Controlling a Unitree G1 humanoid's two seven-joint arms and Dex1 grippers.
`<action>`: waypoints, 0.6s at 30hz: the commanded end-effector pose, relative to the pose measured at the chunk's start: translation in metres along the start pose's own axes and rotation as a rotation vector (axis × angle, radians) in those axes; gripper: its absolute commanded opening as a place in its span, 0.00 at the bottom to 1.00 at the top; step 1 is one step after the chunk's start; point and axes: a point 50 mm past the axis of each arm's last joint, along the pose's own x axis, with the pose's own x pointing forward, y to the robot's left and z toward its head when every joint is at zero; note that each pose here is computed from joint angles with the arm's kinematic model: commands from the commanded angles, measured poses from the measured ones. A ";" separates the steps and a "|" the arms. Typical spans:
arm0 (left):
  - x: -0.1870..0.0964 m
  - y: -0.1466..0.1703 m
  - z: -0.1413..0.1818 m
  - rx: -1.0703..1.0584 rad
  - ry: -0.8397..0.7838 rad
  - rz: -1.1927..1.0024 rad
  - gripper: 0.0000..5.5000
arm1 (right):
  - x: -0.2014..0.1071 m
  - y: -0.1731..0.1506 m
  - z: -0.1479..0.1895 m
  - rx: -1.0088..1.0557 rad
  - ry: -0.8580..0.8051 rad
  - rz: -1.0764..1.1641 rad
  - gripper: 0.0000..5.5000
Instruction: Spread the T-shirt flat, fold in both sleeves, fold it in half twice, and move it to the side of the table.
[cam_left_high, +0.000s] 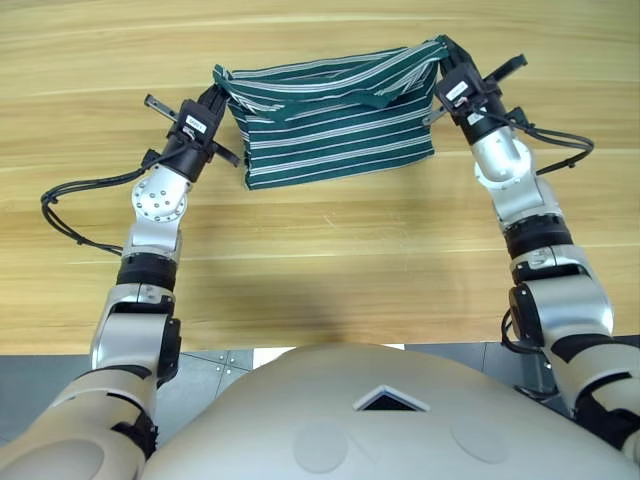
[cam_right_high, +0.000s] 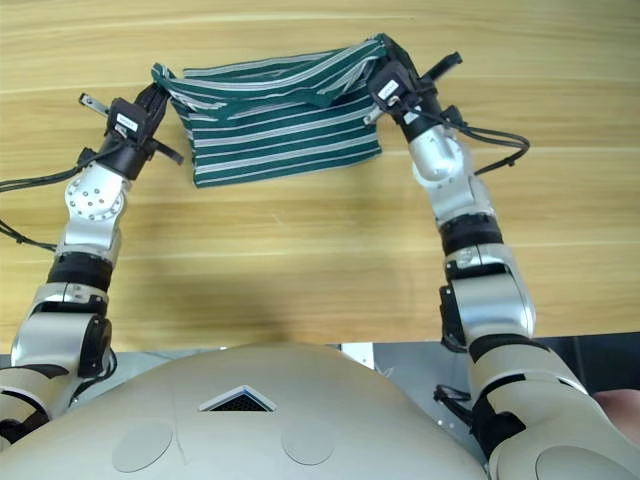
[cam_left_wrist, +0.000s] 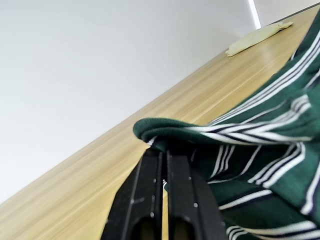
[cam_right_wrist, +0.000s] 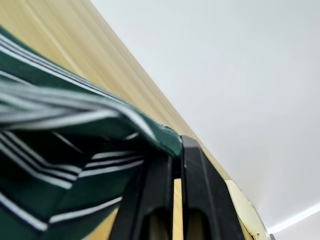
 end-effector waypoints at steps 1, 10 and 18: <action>0.008 -0.002 -0.005 -0.006 0.023 0.007 0.00 | 0.012 0.003 0.003 -0.010 0.002 -0.009 0.00; 0.035 -0.008 -0.010 -0.009 0.090 -0.011 0.00 | 0.031 0.006 0.004 0.008 0.056 -0.039 0.00; 0.049 0.009 -0.012 -0.017 0.175 0.059 0.05 | 0.041 0.014 -0.001 0.011 0.176 -0.016 0.06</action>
